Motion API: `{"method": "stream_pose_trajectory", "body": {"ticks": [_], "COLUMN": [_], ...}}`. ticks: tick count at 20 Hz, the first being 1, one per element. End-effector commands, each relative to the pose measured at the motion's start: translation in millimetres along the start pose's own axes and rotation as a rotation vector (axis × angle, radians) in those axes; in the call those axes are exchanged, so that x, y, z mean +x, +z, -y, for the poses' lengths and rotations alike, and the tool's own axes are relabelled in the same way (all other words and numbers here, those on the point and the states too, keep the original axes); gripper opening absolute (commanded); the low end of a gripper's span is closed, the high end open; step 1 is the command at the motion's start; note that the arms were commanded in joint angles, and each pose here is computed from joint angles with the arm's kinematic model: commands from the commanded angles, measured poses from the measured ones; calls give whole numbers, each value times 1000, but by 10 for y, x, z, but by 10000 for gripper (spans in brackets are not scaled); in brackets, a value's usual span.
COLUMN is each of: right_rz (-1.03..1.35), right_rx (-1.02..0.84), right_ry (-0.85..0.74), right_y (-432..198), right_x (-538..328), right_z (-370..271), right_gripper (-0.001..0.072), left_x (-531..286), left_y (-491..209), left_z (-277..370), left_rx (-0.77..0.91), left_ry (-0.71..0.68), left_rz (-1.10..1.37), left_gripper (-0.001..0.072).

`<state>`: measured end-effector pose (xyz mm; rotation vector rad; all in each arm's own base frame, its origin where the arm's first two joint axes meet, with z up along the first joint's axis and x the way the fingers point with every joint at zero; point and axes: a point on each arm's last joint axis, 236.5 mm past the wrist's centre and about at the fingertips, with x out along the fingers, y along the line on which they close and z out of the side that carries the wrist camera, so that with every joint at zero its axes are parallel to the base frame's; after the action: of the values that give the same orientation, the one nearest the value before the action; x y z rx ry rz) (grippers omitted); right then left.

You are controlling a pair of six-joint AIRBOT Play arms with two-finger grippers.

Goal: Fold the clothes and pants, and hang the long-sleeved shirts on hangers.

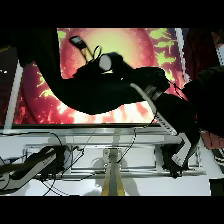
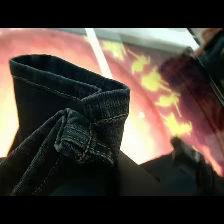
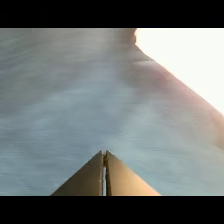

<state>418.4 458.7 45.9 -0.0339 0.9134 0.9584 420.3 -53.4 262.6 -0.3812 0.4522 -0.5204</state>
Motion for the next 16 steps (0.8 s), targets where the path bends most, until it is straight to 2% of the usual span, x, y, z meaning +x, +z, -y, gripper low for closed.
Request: {"method": "stream_pose_trajectory", "body": {"ticks": [1, 5, 6, 7, 8, 10, 12, 16], "right_rz": [-34, -36, -32, -28, -23, -4, 24, 23], "right_rx": [101, 298, 342, 373, 401, 435, 457, 466], "right_ry": [-114, -193, -210, -225, -238, -267, -301, -357], "right_y": [-31, -164, -201, -232, -260, -283, -286, -390], "right_x": [-508, -1042, -1163, -1279, -1397, -1658, -1930, -2244], "right_z": [993, 1838, 1999, 2135, 2247, 2437, 2599, 2815], "right_gripper": [22, 22, 22, 22, 22, 22, 22, 22], "left_x": [384, 963, 1038, 1068, 1073, 1051, 984, 455], "left_y": [-514, -1399, -1612, -1786, -1910, -1932, -1754, -1351], "left_z": [235, 1113, 1404, 1611, 1727, 1667, 1286, -161], "left_rx": [-87, -105, -98, -80, -58, -11, 3, -4], "left_ry": [-96, -310, -373, -414, -433, -407, -294, 128], "left_rz": [-141, -398, -454, -500, -532, -538, -504, -441], "left_gripper": [28, 29, 55, 293, 720, 702, 701, 695]}}
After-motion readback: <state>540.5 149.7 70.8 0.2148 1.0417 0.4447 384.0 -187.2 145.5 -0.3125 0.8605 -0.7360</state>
